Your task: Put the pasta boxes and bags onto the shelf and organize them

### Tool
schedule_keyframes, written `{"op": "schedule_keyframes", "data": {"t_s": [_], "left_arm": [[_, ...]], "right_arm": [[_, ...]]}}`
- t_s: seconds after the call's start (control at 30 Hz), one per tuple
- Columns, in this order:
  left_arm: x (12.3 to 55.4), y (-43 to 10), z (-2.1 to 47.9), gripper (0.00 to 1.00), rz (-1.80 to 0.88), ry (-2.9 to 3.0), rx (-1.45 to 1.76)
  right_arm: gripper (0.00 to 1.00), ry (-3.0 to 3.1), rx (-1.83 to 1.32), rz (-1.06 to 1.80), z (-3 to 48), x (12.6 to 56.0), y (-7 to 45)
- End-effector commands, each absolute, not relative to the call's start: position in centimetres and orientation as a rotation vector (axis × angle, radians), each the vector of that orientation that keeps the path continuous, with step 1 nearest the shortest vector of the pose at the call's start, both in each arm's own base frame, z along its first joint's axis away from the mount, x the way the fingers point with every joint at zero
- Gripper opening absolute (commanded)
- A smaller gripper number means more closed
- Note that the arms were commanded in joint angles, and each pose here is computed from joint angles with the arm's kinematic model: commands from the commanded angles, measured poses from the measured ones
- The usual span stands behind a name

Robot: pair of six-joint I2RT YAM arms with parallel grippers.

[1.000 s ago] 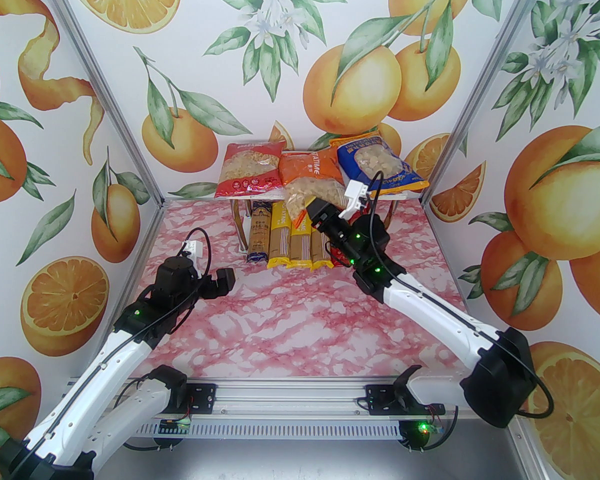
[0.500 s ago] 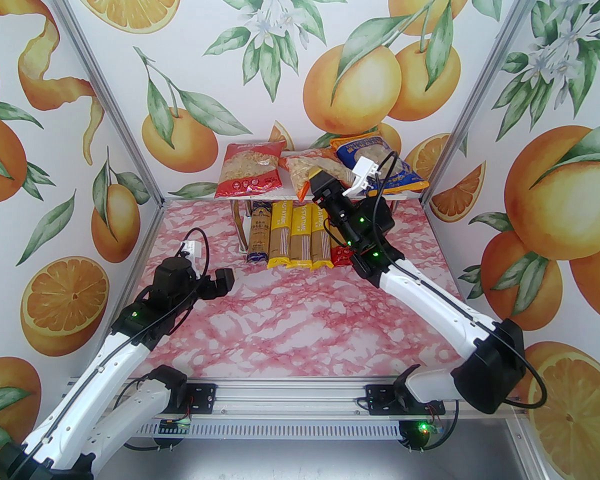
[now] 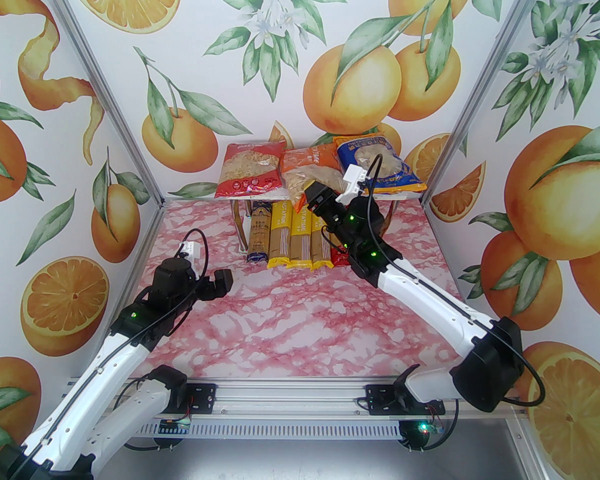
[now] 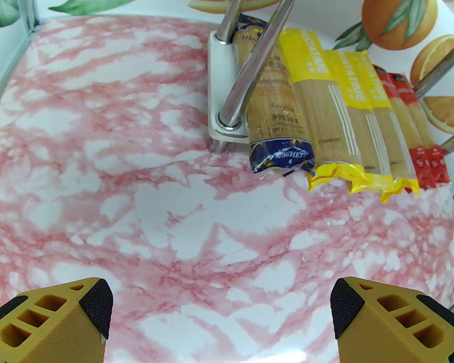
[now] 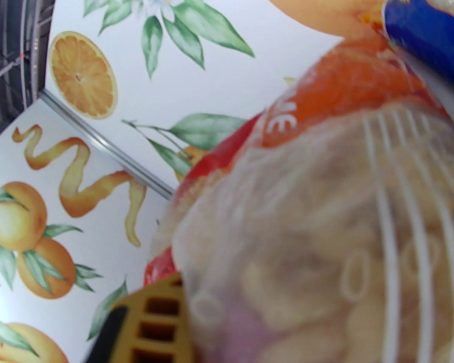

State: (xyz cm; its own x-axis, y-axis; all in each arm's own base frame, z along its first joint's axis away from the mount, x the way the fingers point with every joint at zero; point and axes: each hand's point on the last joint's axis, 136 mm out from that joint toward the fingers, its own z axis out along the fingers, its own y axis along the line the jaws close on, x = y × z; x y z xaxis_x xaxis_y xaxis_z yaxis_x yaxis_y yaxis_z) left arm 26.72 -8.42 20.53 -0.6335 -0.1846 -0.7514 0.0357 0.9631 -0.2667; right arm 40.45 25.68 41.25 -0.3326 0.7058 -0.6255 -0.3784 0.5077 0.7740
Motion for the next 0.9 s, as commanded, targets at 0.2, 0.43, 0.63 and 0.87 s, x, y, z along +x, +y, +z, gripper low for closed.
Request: {"op": "schedule_keyframes", "data": {"t_s": [0.2, 0.43, 0.63, 0.87], "left_arm": [[27.0, -8.2, 22.1, 1.0, -0.314, 2.197, -0.088], [26.9, -8.1, 22.0, 1.0, -0.308, 2.2, -0.084], [26.7, -7.9, 21.9, 1.0, -0.3, 2.204, -0.083], [26.7, -7.8, 21.9, 1.0, -0.301, 2.204, -0.084]], "right_arm": [[0.0, 1.582, 0.293, 1.086, 42.6, 41.3, 26.3], [0.0, 1.616, 0.308, 1.057, 41.7, 42.8, 27.1], [0.0, 1.625, 0.332, 1.03, 40.9, 43.7, 27.0], [0.0, 1.678, 0.354, 1.019, 38.5, 44.8, 27.8]]}}
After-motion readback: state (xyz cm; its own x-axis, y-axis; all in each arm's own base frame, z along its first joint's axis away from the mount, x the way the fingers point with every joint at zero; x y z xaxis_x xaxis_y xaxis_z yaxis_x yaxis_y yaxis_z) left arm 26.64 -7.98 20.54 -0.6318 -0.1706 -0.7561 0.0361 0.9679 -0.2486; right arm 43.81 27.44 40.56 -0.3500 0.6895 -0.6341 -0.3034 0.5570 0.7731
